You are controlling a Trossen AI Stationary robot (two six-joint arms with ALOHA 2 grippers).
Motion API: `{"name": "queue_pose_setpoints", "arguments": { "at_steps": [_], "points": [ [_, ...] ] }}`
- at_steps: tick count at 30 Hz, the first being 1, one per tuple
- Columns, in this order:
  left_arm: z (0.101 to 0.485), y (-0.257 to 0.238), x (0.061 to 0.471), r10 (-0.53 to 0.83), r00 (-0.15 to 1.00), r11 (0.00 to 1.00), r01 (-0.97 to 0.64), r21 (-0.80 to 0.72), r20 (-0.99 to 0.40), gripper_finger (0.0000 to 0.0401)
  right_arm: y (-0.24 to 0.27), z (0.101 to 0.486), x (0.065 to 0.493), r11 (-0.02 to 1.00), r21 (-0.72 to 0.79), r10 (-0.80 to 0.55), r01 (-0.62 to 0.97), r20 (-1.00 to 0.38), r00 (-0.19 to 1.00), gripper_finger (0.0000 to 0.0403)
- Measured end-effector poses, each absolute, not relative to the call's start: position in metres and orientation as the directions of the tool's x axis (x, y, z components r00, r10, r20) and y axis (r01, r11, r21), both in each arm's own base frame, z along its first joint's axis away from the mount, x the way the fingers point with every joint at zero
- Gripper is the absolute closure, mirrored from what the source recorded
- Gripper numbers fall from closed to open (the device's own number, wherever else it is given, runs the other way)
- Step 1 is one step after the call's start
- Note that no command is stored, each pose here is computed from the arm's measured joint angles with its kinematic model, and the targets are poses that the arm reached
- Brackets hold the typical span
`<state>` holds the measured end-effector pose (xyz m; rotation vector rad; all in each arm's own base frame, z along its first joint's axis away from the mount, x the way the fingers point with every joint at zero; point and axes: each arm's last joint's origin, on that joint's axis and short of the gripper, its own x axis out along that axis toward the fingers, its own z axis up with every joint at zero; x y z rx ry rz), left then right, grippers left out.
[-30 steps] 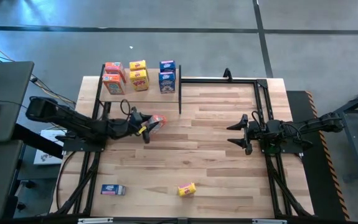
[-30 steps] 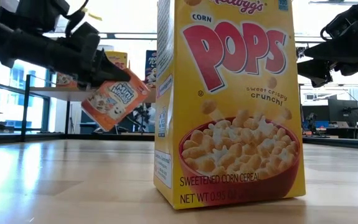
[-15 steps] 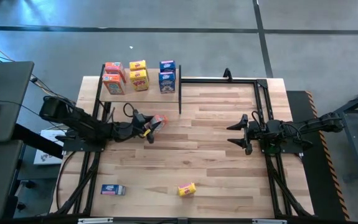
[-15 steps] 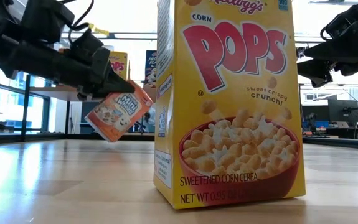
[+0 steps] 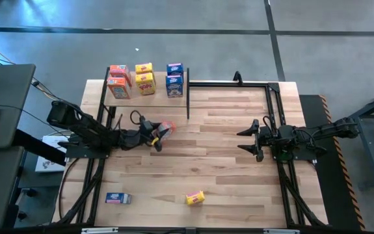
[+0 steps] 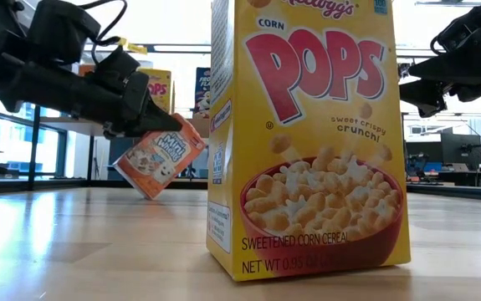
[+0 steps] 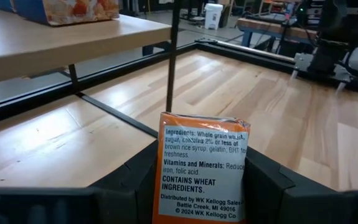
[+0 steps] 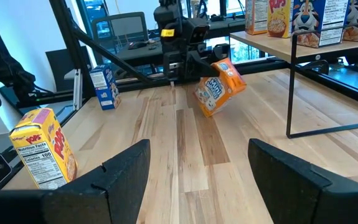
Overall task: Stack cereal on shelf
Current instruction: Put the orange cereal box on the shelf aligned with the other orange cereal boxes
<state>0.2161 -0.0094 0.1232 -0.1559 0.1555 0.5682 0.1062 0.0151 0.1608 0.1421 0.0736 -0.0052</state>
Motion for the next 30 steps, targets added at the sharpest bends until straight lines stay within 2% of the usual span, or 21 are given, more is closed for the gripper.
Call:
{"name": "queue_pose_setpoints", "arguments": {
  "at_steps": [16, 30],
  "points": [
    [0.119, -0.018, 0.213, 0.55, 0.809, 0.814, -0.575, -0.084, -0.208, 0.0208, 0.015, 0.161, 0.106, 0.99, 0.141, 0.001, 0.01, -0.074, 0.997, 0.0139],
    [0.113, -0.036, 0.197, 0.559, 0.804, 0.802, -0.587, -0.115, -0.202, 0.0205, 0.015, 0.161, 0.106, 0.99, 0.141, 0.0, 0.01, -0.074, 0.997, 0.0139]
  ]
}}
